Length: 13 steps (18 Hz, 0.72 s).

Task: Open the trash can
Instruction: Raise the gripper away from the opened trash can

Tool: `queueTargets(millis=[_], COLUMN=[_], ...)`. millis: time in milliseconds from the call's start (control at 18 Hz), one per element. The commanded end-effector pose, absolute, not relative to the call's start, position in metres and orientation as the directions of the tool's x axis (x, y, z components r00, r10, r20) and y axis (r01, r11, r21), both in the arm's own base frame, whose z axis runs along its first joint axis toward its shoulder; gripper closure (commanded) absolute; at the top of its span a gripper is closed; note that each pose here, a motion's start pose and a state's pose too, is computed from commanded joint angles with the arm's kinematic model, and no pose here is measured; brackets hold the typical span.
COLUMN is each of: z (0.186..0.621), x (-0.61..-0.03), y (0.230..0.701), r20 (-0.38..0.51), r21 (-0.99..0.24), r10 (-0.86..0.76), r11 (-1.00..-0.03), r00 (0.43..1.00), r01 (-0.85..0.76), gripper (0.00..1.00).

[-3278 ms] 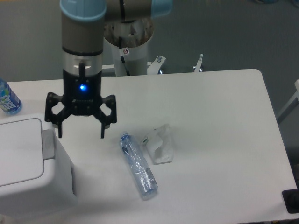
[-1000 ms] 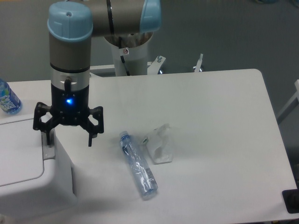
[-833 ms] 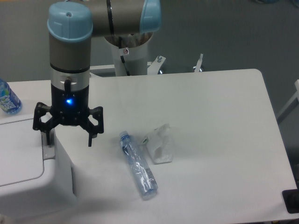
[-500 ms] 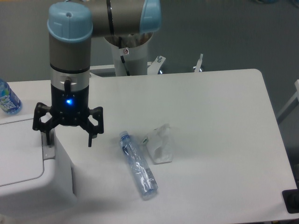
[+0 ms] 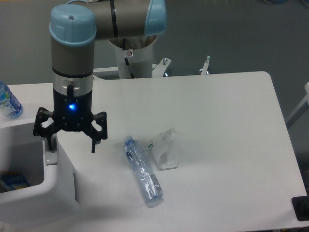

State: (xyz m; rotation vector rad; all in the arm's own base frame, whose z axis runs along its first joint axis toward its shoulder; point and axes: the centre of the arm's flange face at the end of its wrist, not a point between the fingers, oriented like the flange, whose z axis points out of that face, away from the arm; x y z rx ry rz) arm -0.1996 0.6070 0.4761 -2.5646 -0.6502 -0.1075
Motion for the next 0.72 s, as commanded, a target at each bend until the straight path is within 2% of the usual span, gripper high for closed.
queueTargets(millis=[167, 389, 500, 722], z=[0.483, 0.522, 0.538, 0.537], x=[-0.200, -0.213, -0.242, -0.273], y=[0.606, 0.604, 0.591, 0.569], r20=[0.189, 0.161, 0.062, -0.274], r21=[-0.451, -0.518, -0.544, -0.465], r10=[0.427, 0.419, 0.466, 0.475], r11=[-0.762, -0.735, -0.726, -0.826], r00=[0.884, 0.894, 0.883, 0.836], r01=[0.465, 0.438, 0.421, 0.317], gripper=[0.00, 0.00, 0.00, 0.00])
